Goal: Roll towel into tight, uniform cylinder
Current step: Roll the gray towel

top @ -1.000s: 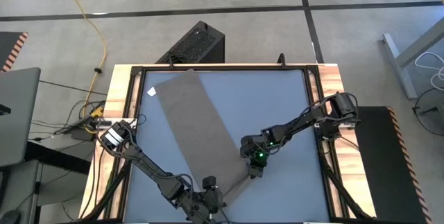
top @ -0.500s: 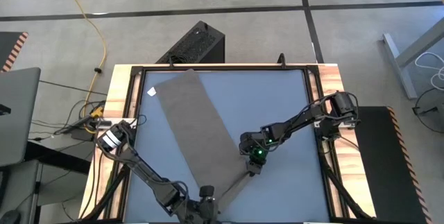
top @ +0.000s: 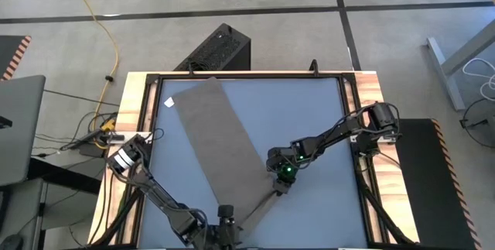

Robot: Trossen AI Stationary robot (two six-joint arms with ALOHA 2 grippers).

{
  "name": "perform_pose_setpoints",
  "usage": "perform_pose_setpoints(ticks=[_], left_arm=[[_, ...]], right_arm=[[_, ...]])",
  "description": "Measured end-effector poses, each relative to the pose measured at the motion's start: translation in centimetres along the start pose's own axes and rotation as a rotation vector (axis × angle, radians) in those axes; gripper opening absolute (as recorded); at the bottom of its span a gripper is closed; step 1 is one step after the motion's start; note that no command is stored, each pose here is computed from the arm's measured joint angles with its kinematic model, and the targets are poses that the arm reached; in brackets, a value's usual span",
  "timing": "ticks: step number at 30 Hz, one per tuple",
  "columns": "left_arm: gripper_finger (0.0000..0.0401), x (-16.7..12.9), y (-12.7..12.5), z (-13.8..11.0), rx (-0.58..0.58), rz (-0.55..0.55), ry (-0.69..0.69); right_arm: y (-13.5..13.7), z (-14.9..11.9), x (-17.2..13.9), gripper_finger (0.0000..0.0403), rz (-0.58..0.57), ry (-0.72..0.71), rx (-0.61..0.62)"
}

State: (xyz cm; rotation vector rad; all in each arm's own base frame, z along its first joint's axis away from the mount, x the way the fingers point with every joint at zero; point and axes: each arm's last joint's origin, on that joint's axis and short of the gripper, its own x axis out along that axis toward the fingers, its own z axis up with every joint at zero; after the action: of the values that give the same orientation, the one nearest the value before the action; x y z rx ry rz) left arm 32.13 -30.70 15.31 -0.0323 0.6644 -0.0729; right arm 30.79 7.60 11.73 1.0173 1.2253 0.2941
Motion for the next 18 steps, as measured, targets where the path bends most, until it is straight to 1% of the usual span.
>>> perform_pose_setpoints(ticks=[1,4,8,12,14,18], left_arm=[[0.0178,0.5,-0.2,-0.4,-0.015,-0.006,-0.003],[0.0178,0.9,-0.5,-1.6,0.007,0.027,0.004],[0.0178,0.9,-0.6,-1.7,-0.024,0.061,-0.021],[0.0178,1.2,-0.6,-2.3,-0.094,0.076,0.000],[0.0178,2.0,-0.7,-3.2,-0.124,0.080,0.011],[0.0178,3.4,-1.1,-4.4,-0.180,0.066,-0.009]], right_arm=[[0.0,0.0,0.0,0.0024,-0.003,-0.003,0.009],[0.0,0.0,0.0,0.0024,-0.006,-0.013,0.029],[0.1,0.1,0.0,0.0024,-0.001,-0.026,0.063],[0.2,-0.1,0.2,0.0024,-0.001,-0.018,0.082],[0.4,-0.2,0.3,0.0024,-0.001,-0.013,0.097],[0.6,-0.4,0.5,0.0024,0.001,-0.012,0.124]])
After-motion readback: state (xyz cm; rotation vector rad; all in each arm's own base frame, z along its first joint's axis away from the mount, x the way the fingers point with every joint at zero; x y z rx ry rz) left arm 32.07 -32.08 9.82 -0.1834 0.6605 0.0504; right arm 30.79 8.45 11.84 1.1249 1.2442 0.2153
